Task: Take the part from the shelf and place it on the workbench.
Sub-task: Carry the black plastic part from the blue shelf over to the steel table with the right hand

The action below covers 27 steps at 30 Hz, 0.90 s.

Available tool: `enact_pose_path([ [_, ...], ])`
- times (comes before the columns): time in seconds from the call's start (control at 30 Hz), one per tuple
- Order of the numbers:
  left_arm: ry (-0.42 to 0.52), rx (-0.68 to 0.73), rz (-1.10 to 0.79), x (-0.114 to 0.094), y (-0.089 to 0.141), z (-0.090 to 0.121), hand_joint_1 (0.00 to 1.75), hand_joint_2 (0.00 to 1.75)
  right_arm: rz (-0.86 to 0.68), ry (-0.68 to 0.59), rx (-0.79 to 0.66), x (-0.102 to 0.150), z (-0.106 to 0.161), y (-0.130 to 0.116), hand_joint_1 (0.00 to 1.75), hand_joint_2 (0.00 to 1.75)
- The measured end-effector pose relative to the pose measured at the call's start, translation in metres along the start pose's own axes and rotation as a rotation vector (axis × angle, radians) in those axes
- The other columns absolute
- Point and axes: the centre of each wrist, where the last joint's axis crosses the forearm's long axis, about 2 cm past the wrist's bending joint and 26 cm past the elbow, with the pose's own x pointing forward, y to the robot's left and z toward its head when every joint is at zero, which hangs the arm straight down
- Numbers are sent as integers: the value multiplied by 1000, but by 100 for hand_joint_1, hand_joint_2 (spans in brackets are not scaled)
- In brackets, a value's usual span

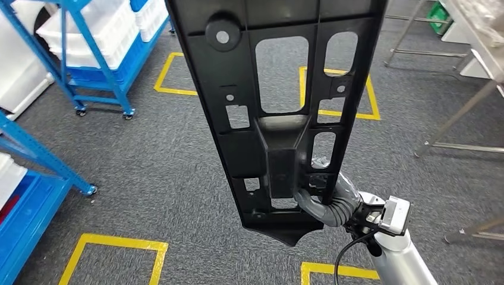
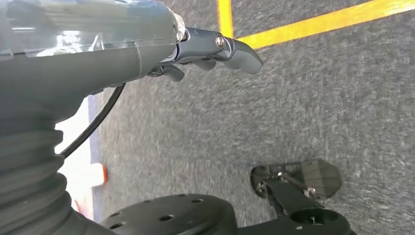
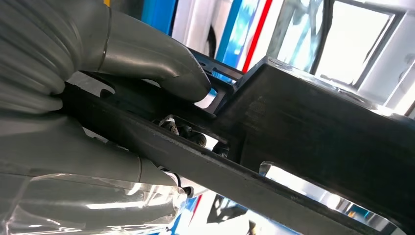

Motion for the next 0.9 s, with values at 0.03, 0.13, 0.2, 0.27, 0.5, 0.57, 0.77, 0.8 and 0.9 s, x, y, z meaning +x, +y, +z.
enact_pose_path([
  [0.03,9,-2,-8,-1,0,0,0,175,2,6,-7,0,2,1,175,175],
  [0.13,21,-8,-17,-1,0,0,0,175,18,16,-22,2,7,7,175,175],
  [0.2,11,-12,-15,-2,0,0,0,175,28,12,-28,5,8,9,175,175],
  [0.27,-9,-15,-19,-2,0,0,0,175,31,10,-38,7,11,11,175,175],
  [0.5,-69,-18,-18,7,2,-2,0,175,29,10,-51,9,20,15,175,175],
  [0.57,-84,-15,-18,11,4,-3,0,175,26,16,-52,9,22,17,175,175],
  [0.77,-102,2,-34,17,10,-6,0,175,32,18,-48,8,23,18,175,175],
  [0.8,-104,5,-36,18,11,-6,0,175,31,20,-49,8,23,18,175,175],
  [0.9,-105,9,-40,19,12,-7,0,175,32,19,-53,8,23,19,175,175],
])
